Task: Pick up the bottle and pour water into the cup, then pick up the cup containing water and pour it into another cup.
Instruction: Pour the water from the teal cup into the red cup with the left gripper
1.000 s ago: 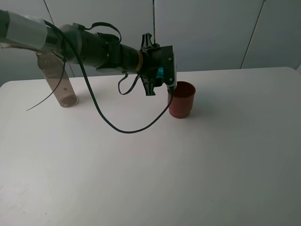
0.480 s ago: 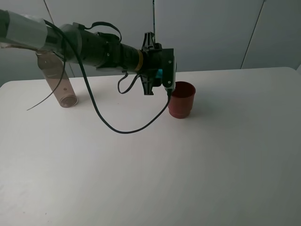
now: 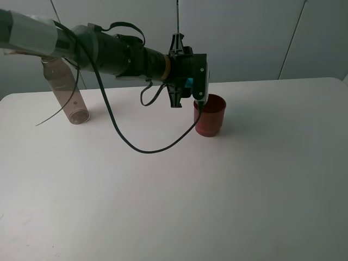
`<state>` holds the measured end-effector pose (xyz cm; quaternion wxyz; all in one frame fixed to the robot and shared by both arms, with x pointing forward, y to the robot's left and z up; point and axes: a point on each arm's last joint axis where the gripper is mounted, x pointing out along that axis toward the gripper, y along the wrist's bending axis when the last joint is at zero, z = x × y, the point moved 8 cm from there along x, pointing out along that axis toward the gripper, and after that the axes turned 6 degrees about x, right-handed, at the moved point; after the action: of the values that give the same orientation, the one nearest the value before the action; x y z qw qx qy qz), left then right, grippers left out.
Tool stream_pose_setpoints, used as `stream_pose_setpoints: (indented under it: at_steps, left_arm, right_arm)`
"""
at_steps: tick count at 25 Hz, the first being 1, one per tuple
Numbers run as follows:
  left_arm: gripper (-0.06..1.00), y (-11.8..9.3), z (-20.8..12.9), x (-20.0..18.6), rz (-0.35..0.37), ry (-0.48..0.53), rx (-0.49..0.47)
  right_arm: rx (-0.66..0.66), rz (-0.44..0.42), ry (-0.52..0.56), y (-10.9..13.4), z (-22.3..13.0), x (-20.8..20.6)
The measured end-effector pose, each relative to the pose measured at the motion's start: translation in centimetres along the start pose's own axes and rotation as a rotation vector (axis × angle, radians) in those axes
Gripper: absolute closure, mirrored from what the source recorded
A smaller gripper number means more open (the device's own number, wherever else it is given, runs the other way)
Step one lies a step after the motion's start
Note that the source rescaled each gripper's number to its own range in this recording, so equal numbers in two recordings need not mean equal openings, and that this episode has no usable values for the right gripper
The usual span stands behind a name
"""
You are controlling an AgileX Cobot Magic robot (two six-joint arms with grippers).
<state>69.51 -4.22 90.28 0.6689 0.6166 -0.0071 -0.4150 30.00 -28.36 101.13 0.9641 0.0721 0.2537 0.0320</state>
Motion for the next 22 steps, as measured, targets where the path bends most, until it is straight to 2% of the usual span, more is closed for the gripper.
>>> stream_pose_setpoints:
  at_steps: [22]
  left_arm:
    - [0.84, -0.29, 0.77, 0.06, -0.007, 0.002, 0.186]
  right_arm:
    - [0.002, 0.0, 0.0, 0.0, 0.0, 0.0]
